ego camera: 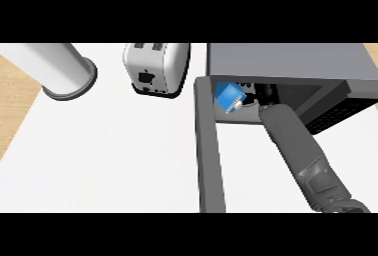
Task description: Pick up the milk, place it into the microwave and close the microwave
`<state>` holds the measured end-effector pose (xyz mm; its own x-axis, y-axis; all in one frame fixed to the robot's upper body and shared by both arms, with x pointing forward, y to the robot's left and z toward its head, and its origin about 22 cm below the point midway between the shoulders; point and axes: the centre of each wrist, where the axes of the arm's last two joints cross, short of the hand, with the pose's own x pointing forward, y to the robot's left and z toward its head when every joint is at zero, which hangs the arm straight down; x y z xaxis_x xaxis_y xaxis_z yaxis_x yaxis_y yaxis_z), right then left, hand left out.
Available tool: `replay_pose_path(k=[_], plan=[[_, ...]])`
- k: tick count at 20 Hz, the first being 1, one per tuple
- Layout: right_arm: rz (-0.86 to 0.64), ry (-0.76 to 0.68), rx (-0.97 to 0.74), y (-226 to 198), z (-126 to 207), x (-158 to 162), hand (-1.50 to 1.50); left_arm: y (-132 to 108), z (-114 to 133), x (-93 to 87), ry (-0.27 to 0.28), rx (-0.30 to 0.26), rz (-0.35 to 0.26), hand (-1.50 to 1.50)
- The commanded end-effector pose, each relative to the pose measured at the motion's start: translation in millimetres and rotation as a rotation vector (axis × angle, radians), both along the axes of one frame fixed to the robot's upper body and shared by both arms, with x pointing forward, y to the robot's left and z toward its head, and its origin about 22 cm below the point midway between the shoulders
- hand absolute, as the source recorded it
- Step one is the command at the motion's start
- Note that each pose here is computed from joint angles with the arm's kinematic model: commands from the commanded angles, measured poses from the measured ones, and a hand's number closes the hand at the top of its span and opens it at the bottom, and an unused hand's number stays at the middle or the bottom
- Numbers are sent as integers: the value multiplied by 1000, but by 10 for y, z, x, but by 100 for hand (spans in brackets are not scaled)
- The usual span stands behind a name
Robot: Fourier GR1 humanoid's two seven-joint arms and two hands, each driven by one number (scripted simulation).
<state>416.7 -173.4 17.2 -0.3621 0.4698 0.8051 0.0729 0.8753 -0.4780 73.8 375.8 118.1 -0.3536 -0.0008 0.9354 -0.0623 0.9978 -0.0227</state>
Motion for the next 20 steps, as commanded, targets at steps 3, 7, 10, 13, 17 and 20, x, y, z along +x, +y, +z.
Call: replay_pose_path(k=[3,7,10,13,17,20], plan=[[-95,-18,-41,31,269,237,150,-78,-56,128,-16,-1,-34,-150],[-188,-64,-85,-115,233,244,150,8,-46,132,-32,6,-24,-150],[-279,-146,-133,-190,340,295,150,-48,-40,128,-19,-3,-44,-150],[-281,-179,-227,-367,336,296,150,-39,-39,200,-18,7,-54,-150],[-326,-175,-266,-441,362,313,150,-40,-75,199,-1,1,-82,-150],[-336,-177,-352,-503,319,295,150,-41,-49,327,-12,-6,-66,-150]])
